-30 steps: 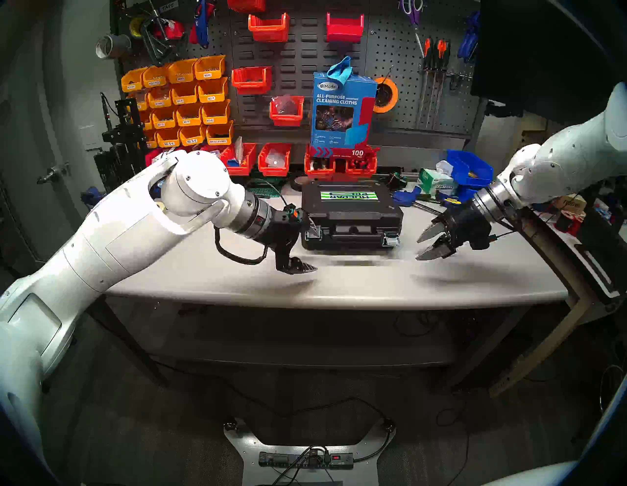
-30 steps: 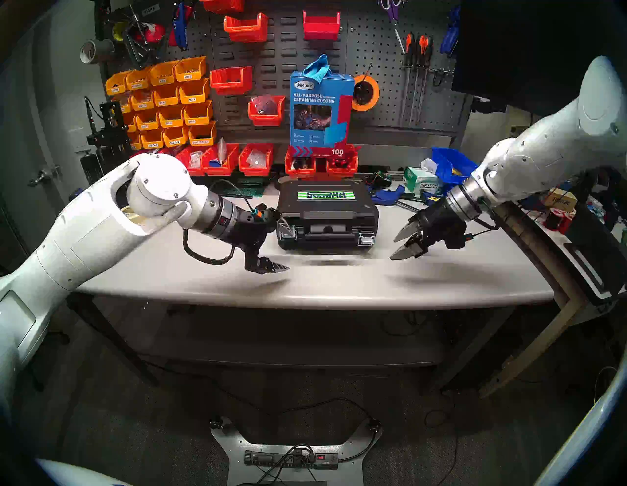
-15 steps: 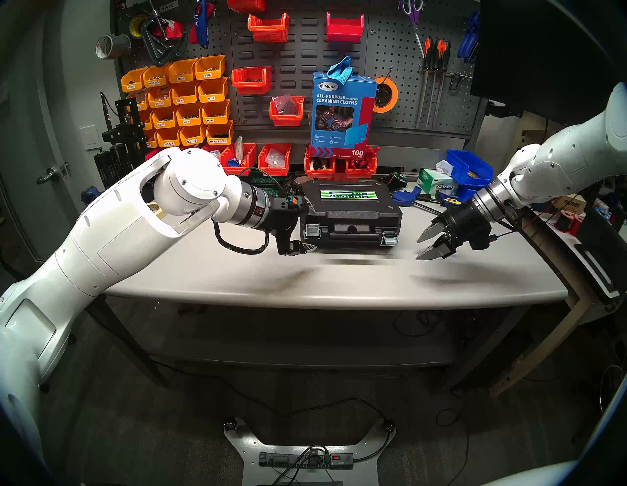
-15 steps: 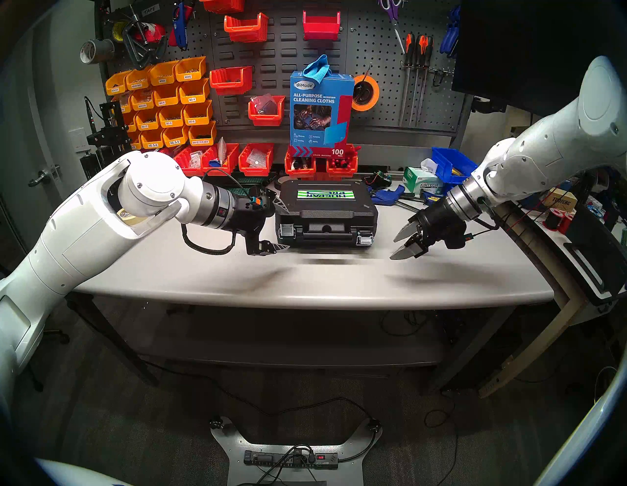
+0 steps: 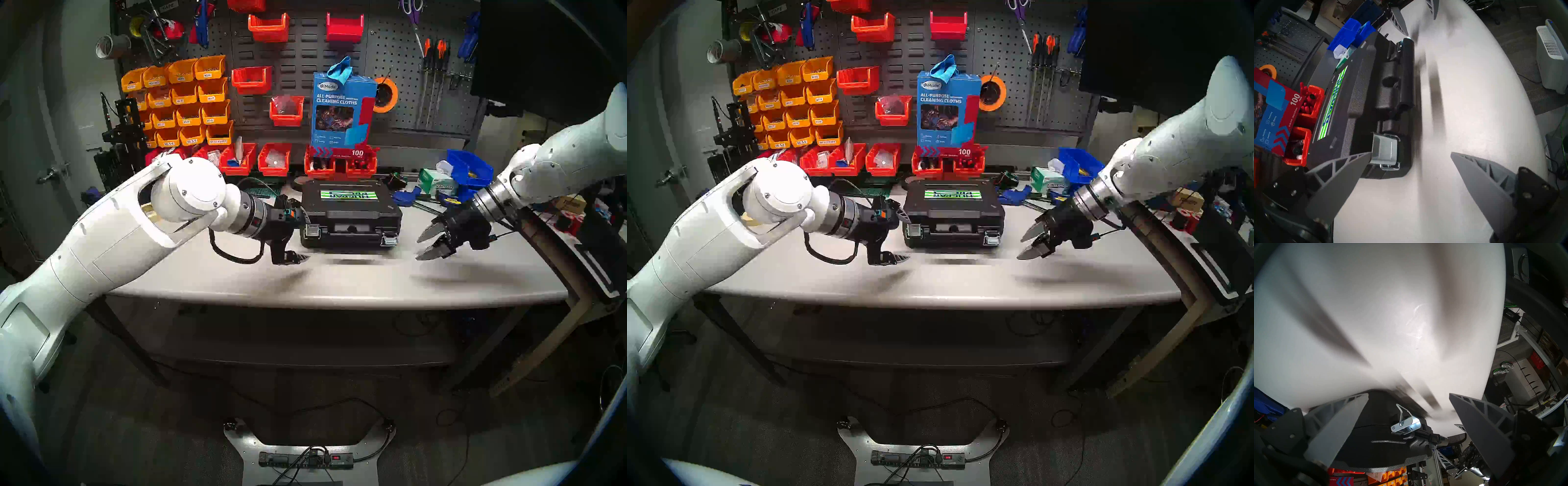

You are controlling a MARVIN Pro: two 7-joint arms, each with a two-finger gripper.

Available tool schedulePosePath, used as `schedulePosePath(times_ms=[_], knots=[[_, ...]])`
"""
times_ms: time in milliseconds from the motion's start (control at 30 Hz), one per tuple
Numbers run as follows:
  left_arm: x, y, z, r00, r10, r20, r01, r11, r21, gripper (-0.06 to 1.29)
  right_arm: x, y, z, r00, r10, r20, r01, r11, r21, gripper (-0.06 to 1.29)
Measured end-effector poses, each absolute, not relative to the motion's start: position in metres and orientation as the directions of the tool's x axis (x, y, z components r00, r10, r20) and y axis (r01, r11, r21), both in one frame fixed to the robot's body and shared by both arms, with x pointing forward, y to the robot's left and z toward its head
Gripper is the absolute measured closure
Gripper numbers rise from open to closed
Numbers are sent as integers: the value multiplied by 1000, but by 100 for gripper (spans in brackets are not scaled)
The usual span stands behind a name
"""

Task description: Open the tool box

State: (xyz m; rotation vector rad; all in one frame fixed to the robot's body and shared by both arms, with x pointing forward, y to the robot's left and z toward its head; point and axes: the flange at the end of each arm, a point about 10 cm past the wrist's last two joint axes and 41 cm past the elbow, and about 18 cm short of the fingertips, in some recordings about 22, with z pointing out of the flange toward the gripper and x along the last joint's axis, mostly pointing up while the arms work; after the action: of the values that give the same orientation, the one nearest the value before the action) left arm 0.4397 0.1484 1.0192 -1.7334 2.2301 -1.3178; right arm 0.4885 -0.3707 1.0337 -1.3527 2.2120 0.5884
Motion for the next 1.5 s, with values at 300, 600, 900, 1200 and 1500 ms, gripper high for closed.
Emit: schedulePosePath(times_ms=[300, 600, 900, 1200, 1500], knots=[[445, 144, 1011, -381, -813, 441, -781, 28, -624, -2, 489, -371, 1034, -398, -695, -599, -901, 420, 111, 0], [448, 142, 1012, -388, -812, 437, -773, 28, -634, 31, 489, -371, 1034, -397, -696, -599, -901, 420, 111, 0], [450, 152, 1004, -356, -784, 508, -815, -6, -579, 125, 489, -371, 1034, -397, -695, -599, -901, 420, 111, 0], [465, 182, 1006, -267, -751, 604, -829, -141, -542, 0, 489, -371, 1034, -397, -696, -599, -901, 420, 110, 0], [474, 210, 1018, -206, -716, 667, -801, -269, -536, 0, 489, -371, 1034, -397, -696, -599, -901, 420, 110, 0]])
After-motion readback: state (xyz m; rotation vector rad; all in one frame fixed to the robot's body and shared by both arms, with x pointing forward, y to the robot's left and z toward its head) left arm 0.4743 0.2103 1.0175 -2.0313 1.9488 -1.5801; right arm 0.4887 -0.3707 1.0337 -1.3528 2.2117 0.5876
